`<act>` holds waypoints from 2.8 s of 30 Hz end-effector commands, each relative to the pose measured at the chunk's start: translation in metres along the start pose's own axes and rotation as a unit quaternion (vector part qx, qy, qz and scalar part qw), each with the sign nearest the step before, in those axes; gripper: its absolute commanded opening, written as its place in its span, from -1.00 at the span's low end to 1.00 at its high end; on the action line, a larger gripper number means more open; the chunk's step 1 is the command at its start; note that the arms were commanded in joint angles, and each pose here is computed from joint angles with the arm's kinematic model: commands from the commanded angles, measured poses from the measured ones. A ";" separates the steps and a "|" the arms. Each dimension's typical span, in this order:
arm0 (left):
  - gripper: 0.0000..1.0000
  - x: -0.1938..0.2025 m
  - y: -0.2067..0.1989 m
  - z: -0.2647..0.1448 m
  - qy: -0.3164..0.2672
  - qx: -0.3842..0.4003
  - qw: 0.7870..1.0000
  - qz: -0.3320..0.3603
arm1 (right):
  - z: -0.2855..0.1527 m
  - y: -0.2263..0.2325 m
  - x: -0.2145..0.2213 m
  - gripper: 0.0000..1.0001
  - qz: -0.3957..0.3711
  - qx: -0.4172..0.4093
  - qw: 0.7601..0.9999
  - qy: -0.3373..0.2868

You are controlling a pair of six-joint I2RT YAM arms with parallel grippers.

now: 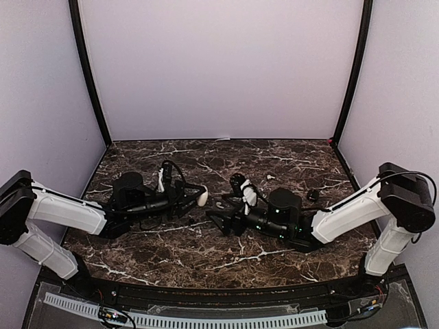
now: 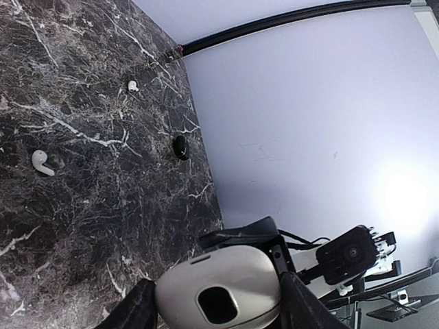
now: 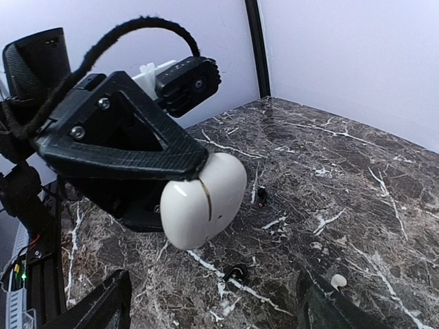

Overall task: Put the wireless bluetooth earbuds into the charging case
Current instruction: Pass from the left arm to the right, then pass from the right arm to the left

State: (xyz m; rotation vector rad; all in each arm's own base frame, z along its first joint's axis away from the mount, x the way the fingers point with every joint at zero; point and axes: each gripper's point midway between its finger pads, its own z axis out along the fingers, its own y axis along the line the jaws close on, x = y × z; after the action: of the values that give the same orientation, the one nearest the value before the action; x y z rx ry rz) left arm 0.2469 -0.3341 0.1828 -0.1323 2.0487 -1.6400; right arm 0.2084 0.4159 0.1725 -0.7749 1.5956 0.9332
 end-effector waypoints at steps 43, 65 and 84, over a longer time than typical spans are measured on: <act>0.83 0.005 -0.002 0.009 -0.013 0.010 0.999 -0.035 | 0.020 -0.006 -0.025 -0.80 0.007 0.049 0.998 -0.051; 0.95 -0.009 -0.021 -0.057 0.035 0.035 0.904 0.424 | -0.056 -0.010 0.005 -0.94 0.008 -0.083 0.984 0.159; 0.98 -0.011 -0.012 -0.044 0.002 0.068 0.856 0.513 | -0.066 -0.001 -0.002 -0.92 -0.037 -0.119 0.964 0.233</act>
State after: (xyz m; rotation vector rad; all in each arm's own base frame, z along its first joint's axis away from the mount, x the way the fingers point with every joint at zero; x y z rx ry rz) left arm 0.2374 -0.2904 0.1906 0.7942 1.6033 -1.0588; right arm 0.1787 0.3505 0.1700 -1.2470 1.8977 0.9226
